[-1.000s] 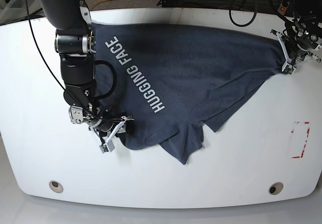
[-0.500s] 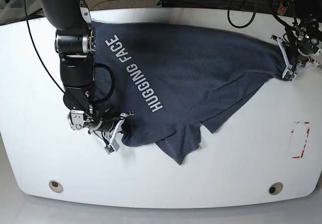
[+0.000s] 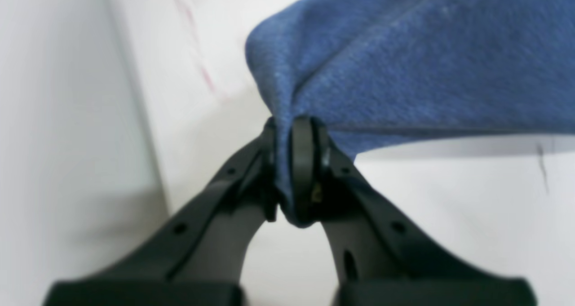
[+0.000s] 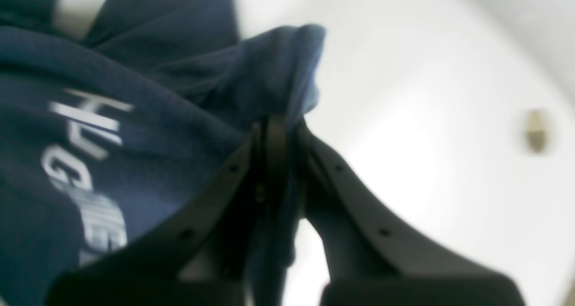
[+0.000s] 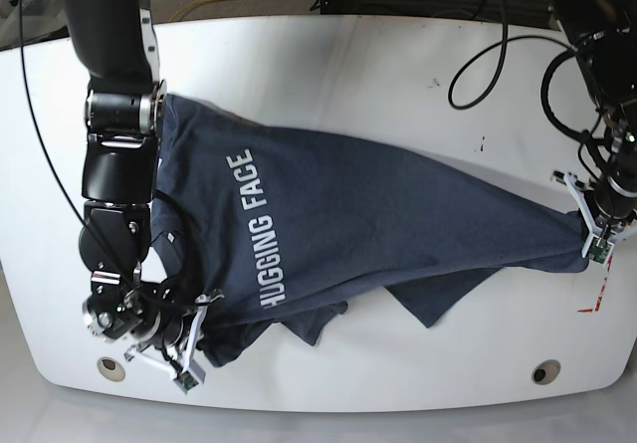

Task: Fold the T-shirt properly
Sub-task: 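Lift the shirt again with both grippers and shake it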

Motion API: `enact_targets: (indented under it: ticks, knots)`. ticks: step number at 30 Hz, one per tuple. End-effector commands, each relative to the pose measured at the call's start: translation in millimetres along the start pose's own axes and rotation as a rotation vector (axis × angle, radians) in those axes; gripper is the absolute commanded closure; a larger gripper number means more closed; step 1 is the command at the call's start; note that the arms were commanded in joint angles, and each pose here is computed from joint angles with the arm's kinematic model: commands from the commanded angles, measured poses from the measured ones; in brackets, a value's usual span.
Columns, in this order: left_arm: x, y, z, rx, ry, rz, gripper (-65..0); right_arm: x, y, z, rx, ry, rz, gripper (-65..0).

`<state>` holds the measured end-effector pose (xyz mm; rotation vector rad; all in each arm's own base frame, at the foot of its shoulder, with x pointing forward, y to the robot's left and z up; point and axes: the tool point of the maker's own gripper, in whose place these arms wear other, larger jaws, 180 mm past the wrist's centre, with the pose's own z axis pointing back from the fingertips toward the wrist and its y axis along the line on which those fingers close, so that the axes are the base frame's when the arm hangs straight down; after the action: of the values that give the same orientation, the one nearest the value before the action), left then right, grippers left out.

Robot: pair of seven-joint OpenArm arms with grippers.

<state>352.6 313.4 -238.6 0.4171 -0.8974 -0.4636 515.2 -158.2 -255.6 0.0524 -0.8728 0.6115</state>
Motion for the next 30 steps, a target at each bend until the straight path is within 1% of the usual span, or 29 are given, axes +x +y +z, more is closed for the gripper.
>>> enact_targets:
  ticks: [1, 2, 4, 6, 9, 12, 13, 15, 18, 21, 23, 26, 28, 30]
  knots:
    - [36, 32, 8, 0.08, -0.094, 0.0, 0.0, 50, -37, 32, -0.084, -0.093, 0.045, 0.0]
    - [52, 43, 11, 0.107, -0.131, 0.009, 0.0, 65, -48, 42, -0.113, -0.107, 0.059, 0.0]
    - [71, 56, 15, 0.138, -0.177, 0.017, 0.0, 83, -60, 55, -0.146, -0.123, 0.074, 0.0]
    - [98, 74, 21, 0.175, -0.238, 0.024, 0.0, 109, -72, 75, -0.188, -0.156, 0.098, 0.0]
    - [125, 97, 29, 0.215, -0.298, 0.038, 0.0, 145, -86, 105, -0.247, -0.203, 0.129, 0.0]
    - [149, 129, 45, 0.281, -0.355, 0.047, 0.0, 179, -98, 140, -0.312, -0.242, 0.156, 0.0]
    - [155, 136, 48, 0.292, -0.37, 0.053, 0.0, 186, -101, 148, -0.326, -0.25, 0.162, 0.0]
    - [173, 154, 59, 0.323, -0.414, 0.076, 0.0, 204, -107, 174, -0.378, -0.272, 0.181, 0.0]
    - [189, 173, 70, 0.35, -0.458, 0.101, 0.0, 212, -116, 208, -0.456, -0.282, 0.204, 0.0]
    - [191, 185, 78, 0.374, -0.462, 0.095, 0.0, 217, -112, 230, -0.516, -0.29, 0.232, 0.0]
    - [193, 183, 77, 0.368, -0.462, 0.085, 0.0, 209, -109, 233, -0.536, -0.277, 0.238, 0.0]
    - [194, 174, 74, 0.356, -0.458, 0.056, 0.0, 185, -104, 231, -0.57, -0.232, 0.255, 0.0]
    - [182, 162, 69, 0.344, -0.428, 0.033, 0.0, 161, -102, 226, -0.575, -0.204, 0.246, 0.0]
    - [172, 147, 66, 0.33, -0.408, 0.002, 0.0, 134, -99, 217, -0.568, -0.18, 0.217, 0.0]
